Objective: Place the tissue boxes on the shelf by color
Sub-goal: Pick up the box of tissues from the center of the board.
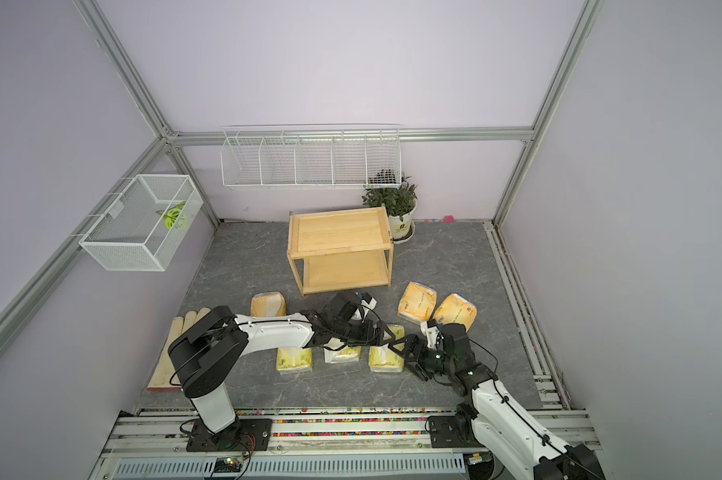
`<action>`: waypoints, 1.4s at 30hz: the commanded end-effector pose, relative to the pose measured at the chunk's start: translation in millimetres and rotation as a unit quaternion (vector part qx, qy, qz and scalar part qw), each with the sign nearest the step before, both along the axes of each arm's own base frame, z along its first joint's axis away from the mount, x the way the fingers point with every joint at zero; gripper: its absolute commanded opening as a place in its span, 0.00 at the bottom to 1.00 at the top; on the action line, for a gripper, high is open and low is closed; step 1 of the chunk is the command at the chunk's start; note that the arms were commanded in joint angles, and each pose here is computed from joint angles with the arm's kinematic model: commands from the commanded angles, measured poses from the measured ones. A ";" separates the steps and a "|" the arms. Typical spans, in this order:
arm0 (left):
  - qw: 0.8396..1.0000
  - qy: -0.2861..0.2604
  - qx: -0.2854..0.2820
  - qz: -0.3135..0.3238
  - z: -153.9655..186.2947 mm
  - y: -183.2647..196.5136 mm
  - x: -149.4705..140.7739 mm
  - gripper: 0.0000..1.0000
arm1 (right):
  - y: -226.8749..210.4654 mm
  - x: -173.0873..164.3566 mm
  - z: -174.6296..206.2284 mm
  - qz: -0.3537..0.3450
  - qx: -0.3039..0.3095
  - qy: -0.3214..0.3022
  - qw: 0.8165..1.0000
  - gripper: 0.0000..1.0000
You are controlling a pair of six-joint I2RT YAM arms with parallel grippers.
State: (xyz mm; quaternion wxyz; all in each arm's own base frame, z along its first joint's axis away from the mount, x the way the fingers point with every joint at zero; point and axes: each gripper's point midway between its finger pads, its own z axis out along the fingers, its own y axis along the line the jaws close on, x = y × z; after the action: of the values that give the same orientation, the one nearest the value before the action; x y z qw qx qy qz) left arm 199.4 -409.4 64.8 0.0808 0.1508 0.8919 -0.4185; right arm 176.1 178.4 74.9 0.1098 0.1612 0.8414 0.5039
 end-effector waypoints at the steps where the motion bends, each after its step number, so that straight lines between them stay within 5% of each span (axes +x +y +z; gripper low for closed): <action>1: 1.000 0.006 0.001 -0.009 -7.1 -3.2 -7.3 1.00 | 4.1 -1.9 5.3 0.004 0.023 -0.009 1.000 0.92; 8: 1.000 0.009 0.002 -0.013 -10.6 -4.9 -11.8 1.00 | 6.3 0.7 0.6 0.010 0.019 0.001 1.000 0.87; 25: 1.000 -0.004 0.002 -0.012 -1.7 -7.9 -8.2 1.00 | 4.1 -1.9 -13.0 0.026 -0.016 0.013 0.999 0.44; 36: 0.999 -0.044 -0.001 -0.019 33.0 -15.5 3.5 1.00 | -6.0 -6.6 -22.5 0.009 -0.046 0.021 0.999 0.27; 42: 0.995 -0.103 -0.001 -0.003 81.8 -14.7 23.8 1.00 | -4.3 -3.5 -10.5 0.009 -0.040 0.012 0.999 0.23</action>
State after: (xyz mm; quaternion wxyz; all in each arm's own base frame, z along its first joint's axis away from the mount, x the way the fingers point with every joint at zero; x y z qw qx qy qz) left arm 209.7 -423.7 103.9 0.1182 0.1790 0.8894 -0.4036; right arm 168.1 173.0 53.0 0.0863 0.1660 0.8645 0.4665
